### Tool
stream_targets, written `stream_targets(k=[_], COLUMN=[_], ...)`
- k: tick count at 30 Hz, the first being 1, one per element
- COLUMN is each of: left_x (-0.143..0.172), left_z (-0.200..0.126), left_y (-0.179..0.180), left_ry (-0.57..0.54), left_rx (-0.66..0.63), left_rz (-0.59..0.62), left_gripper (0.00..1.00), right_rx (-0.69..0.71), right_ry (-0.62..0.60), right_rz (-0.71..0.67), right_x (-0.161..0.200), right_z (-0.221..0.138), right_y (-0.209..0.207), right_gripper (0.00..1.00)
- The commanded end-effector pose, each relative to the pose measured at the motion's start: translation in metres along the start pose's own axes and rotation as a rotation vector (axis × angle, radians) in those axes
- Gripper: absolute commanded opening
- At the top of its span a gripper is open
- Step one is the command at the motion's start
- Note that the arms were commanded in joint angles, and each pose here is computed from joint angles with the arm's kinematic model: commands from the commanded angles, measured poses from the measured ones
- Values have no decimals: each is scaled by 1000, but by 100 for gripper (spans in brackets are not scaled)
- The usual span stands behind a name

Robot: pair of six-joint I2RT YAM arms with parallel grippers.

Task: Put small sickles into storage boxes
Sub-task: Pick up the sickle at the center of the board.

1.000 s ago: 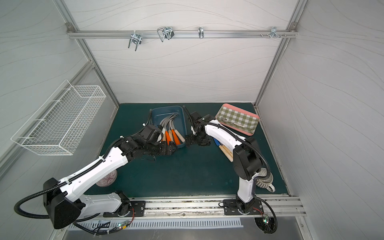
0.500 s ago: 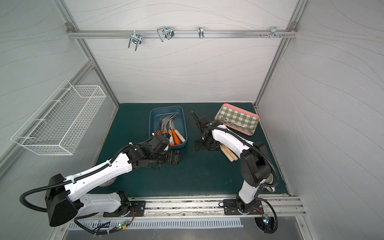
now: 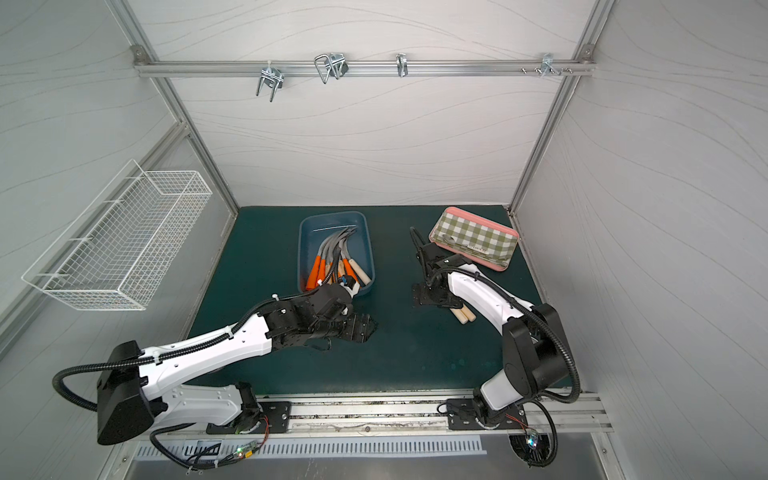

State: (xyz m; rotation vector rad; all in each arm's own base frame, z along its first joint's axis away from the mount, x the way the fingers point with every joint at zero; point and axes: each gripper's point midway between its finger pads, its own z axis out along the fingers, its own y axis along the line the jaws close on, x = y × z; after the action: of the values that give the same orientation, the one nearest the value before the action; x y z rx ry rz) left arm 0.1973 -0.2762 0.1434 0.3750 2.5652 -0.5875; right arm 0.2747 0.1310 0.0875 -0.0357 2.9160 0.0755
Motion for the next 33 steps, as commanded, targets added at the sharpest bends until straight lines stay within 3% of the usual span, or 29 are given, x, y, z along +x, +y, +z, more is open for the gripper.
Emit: stream_targets(k=[1,13,33], left_x=[-9,-5,0], left_z=[4,7,3], left_y=[-12,-12,0], left_ry=[-47,-20,-10], left_rx=[21,2,-55], left_rz=[29,53,51], left_gripper=[99,99,99], right_rx=[-4,-26,-69], right_ry=[-66,-25,93], right_rz=[62,152,174], right_x=[-12,-20,-10], right_z=[0,29,72], right_y=[-13,-37,-27], right_gripper=[99,99,99])
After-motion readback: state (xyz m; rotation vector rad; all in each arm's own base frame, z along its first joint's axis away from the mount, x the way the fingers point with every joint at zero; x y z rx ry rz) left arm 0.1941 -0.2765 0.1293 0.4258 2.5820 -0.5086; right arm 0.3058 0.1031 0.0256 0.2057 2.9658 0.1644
